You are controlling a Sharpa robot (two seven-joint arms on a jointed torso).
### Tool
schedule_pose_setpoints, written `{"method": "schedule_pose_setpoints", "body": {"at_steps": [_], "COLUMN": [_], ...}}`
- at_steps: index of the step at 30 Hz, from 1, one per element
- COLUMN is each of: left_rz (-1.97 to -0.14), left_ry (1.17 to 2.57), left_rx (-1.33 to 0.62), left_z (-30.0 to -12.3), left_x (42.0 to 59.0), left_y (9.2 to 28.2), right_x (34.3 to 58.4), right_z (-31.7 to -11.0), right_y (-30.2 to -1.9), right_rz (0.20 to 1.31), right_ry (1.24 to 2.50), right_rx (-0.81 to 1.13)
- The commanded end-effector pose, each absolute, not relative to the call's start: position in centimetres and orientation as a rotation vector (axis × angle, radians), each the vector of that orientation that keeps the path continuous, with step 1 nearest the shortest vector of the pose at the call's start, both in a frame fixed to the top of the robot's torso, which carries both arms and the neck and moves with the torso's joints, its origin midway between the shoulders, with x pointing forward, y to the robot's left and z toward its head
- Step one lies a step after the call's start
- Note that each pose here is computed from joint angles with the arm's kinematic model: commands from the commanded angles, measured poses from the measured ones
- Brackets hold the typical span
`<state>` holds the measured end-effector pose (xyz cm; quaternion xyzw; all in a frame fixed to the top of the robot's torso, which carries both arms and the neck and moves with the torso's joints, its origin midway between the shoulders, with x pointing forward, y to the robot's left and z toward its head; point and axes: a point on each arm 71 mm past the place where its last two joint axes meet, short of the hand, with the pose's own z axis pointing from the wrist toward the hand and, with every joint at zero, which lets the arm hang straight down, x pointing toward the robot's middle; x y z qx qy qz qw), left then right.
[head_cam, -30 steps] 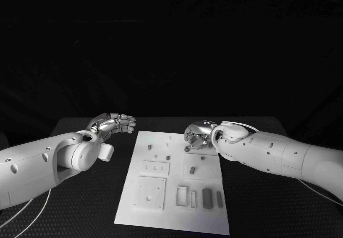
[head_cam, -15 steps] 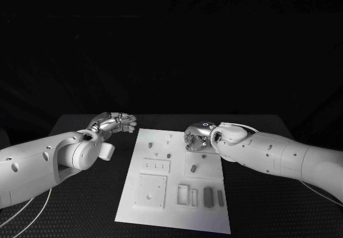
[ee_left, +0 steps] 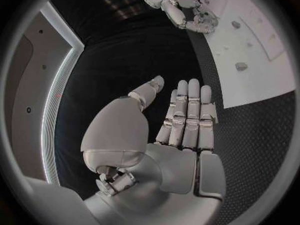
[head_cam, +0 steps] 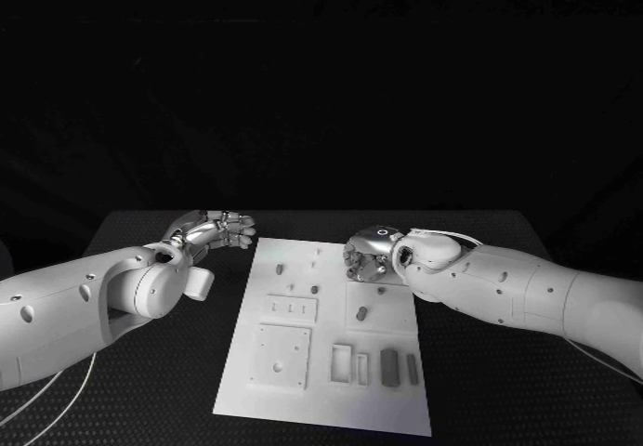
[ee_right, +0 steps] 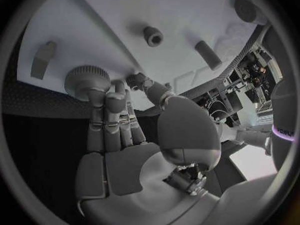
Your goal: Assemble the parts on the task board
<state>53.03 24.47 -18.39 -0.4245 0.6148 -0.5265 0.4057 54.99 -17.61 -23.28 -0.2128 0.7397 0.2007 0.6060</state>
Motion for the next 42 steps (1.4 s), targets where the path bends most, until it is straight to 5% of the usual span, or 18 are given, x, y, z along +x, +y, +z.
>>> {"method": "schedule_pose_setpoints", "body": {"at_steps": [1, 25, 42], "left_rz": [-1.352, -1.350, -1.338], "left_ry": [1.556, 1.557, 1.552], "left_rx": [-1.060, -1.062, -1.067], "left_z": [-18.3, -18.3, -18.3], "left_x": [53.0, 53.1, 53.1], "left_y": [24.2, 24.2, 24.6], "right_x": [54.5, 54.1, 54.4], "right_z": [-24.2, -24.6, -22.3], "right_y": [-17.2, -16.2, -16.2], "right_rz": [0.450, 0.445, 0.410], "right_ry": [1.739, 1.719, 1.606], "right_rx": [-0.531, -0.546, -0.439]}}
